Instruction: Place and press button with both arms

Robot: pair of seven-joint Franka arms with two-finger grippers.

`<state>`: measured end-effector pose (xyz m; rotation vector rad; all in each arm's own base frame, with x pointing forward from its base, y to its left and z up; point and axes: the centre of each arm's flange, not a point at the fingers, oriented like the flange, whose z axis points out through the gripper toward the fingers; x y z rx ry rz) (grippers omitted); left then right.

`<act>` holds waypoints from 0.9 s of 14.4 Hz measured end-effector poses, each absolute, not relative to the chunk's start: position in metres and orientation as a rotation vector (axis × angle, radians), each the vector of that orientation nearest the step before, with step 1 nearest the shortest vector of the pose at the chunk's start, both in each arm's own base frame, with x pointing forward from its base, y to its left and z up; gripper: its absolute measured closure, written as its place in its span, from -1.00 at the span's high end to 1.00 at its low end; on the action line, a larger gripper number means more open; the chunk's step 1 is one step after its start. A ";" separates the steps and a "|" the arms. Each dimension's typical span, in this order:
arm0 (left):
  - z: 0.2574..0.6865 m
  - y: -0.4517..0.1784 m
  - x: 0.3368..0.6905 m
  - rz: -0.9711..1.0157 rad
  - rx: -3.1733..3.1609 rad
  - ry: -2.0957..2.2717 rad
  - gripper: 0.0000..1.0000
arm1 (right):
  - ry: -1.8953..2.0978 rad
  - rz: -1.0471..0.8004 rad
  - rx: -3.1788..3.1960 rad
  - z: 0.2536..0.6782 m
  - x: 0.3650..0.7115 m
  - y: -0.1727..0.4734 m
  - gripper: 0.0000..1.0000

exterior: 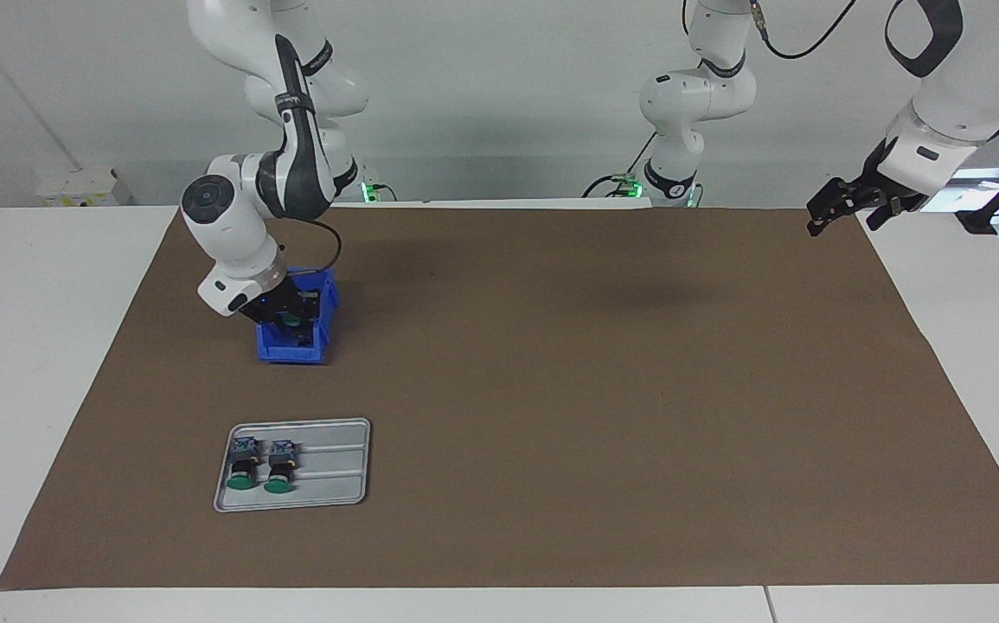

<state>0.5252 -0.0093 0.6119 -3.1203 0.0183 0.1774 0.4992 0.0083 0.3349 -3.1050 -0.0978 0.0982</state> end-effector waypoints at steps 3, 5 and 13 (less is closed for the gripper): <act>0.612 -0.009 0.525 0.177 -3.120 0.018 1.00 | -0.107 0.108 -3.105 0.353 0.509 0.009 0.66; 0.612 -0.009 0.525 0.177 -3.120 0.018 1.00 | -0.120 0.128 -3.101 0.393 0.523 0.012 0.98; 0.612 -0.009 0.525 0.177 -3.120 0.018 1.00 | -0.146 0.046 -3.120 0.632 0.534 0.010 0.98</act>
